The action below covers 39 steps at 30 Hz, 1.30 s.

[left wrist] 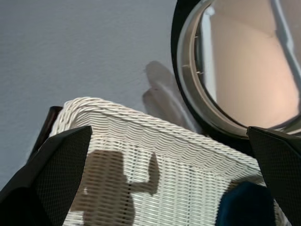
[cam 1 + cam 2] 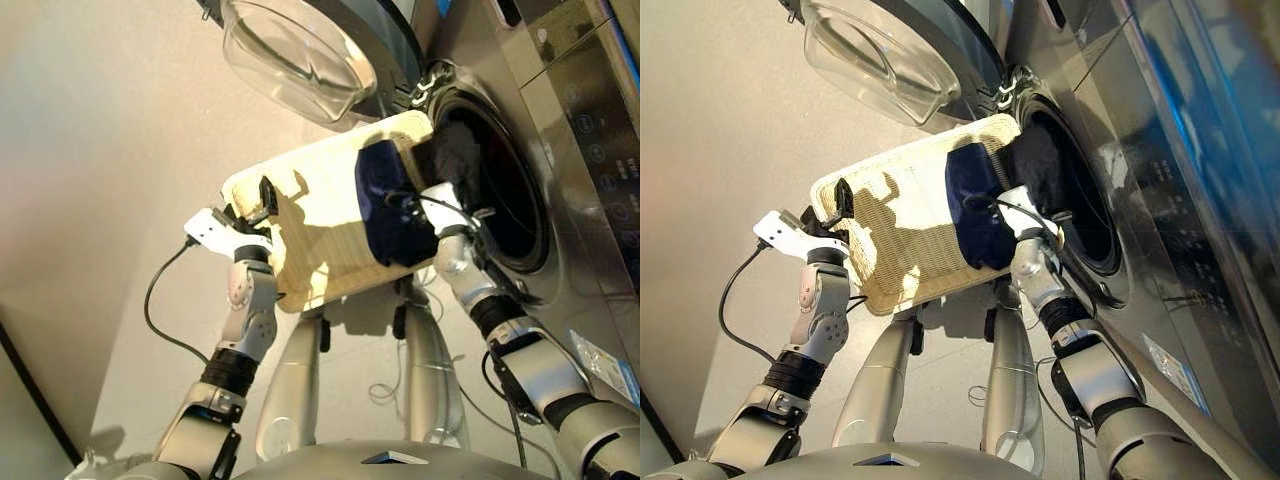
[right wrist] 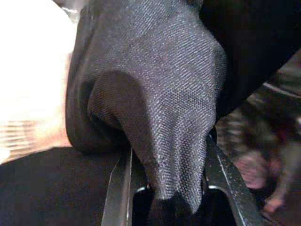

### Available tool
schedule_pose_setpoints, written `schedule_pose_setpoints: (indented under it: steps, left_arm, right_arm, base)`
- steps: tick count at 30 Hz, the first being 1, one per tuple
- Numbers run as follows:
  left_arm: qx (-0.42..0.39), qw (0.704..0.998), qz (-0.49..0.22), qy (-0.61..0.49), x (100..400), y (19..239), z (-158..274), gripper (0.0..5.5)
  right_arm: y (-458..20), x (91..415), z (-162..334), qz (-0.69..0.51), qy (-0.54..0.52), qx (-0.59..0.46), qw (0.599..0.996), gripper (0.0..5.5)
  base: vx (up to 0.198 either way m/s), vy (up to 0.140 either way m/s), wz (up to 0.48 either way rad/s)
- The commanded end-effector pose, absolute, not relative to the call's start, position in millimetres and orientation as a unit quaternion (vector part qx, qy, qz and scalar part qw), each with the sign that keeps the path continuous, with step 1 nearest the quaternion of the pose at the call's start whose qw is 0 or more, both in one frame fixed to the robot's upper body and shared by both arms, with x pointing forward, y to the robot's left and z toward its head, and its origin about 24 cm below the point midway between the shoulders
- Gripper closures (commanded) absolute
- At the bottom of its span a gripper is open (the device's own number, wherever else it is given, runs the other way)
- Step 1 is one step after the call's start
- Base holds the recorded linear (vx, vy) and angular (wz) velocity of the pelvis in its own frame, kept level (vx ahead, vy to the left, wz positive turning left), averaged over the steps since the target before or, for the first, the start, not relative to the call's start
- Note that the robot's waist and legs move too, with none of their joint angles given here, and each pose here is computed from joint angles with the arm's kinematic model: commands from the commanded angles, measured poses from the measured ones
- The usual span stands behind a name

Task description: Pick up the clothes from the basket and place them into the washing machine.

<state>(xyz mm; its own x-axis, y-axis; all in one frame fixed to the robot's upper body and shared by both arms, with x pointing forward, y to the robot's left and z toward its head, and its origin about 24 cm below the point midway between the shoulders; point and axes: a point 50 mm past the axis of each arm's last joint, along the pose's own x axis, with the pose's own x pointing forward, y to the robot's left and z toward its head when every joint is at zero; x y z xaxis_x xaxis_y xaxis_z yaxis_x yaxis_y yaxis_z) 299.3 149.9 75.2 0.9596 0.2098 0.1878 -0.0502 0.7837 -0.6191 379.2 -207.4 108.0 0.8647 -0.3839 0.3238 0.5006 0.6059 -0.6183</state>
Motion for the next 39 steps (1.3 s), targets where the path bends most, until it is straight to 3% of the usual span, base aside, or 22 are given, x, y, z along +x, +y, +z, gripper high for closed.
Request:
schedule_pose_setpoints:
  steps: [1, 6, 12, 16, 19, 20, 21, 22, 23, 25, 26, 28, 35, 39]
  left_arm:
    - [-0.288, 0.932, 0.07, -0.21, 295.4, 171.6, 104.5, 0.0]
    - [-0.273, 0.937, 0.055, -0.212, 293.7, 173.0, 107.2, 0.0]
    - [-0.263, 0.942, 0.038, -0.206, 294.9, 170.2, 109.4, 0.0]
    - [-0.263, 0.944, 0.039, -0.198, 295.5, 169.1, 107.2, 0.0]
    - [-0.262, 0.947, 0.046, -0.182, 296.1, 170.7, 100.0, 0.0]
    - [-0.262, 0.947, 0.046, -0.182, 296.1, 170.7, 100.0, 0.0]
    - [-0.261, 0.947, 0.051, -0.181, 296.2, 172.6, 99.0, 0.0]
    - [-0.259, 0.948, 0.061, -0.175, 296.5, 175.0, 94.3, 0.0]
    - [-0.258, 0.948, 0.061, -0.174, 296.4, 175.2, 94.2, 0.0]
    - [-0.258, 0.949, 0.079, -0.166, 296.1, 181.0, 87.5, 0.0]
    - [-0.258, 0.949, 0.079, -0.166, 296.0, 181.3, 87.3, 0.0]
    - [-0.254, 0.951, 0.086, -0.156, 293.6, 186.2, 80.5, 0.0]
    - [-0.246, 0.958, 0.068, -0.13, 289.2, 185.4, 66.9, 0.0]
    - [-0.236, 0.964, 0.067, -0.102, 288.2, 184.9, 54.2, 0.0]
  right_arm:
    - [-226.3, 393.0, 186.8, -0.335, -0.182, -0.391, 0.837, 5.5]
    - [-254.4, 400.3, 249.0, -0.398, -0.181, -0.43, 0.79, 5.5]
    - [-299.5, 386.2, 289.7, -0.475, -0.14, -0.46, 0.737, 5.5]
    - [-319.8, 375.3, 296.2, -0.524, -0.12, -0.422, 0.731, 5.5]
    - [-309.7, 381.4, 292.5, -0.499, -0.126, -0.427, 0.743, 5.5]
    - [-309.6, 381.4, 292.5, -0.499, -0.127, -0.427, 0.743, 5.33]
    - [-303.1, 384.6, 290.2, -0.489, -0.135, -0.418, 0.753, 2.98]
    - [-291.3, 391.1, 281.7, -0.456, -0.143, -0.406, 0.779, 0.0]
    - [-291.3, 391.2, 281.4, -0.456, -0.143, -0.406, 0.779, 0.0]
    - [-268.6, 402.0, 267.0, -0.398, -0.148, -0.351, 0.835, 0.0]
    - [-268.6, 402.1, 266.7, -0.397, -0.148, -0.351, 0.835, 0.0]
    - [-251.9, 408.2, 246.4, -0.33, -0.147, -0.321, 0.875, 0.0]
    - [-237.5, 410.5, 202.1, -0.246, -0.106, -0.271, 0.924, 0.0]
    - [-206.3, 409.4, 167.4, -0.155, -0.093, -0.252, 0.951, 0.0]
  base:
    - [0.078, 0.011, 0.178]
    - [0.033, 0.007, 0.044]
    - [0.0, 0.0, 0.0]
    - [0.009, -0.003, 0.09]
    - [0.0, 0.0, 0.0]
    - [0.0, 0.0, 0.0]
    - [0.0, 0.0, 0.0]
    - [0.0, 0.0, 0.0]
    - [0.0, 0.0, 0.0]
    - [0.0, 0.0, 0.0]
    - [0.0, 0.0, 0.0]
    - [0.0, 0.0, 0.0]
    - [0.0, 0.0, 0.0]
    - [0.0, 0.0, 0.0]
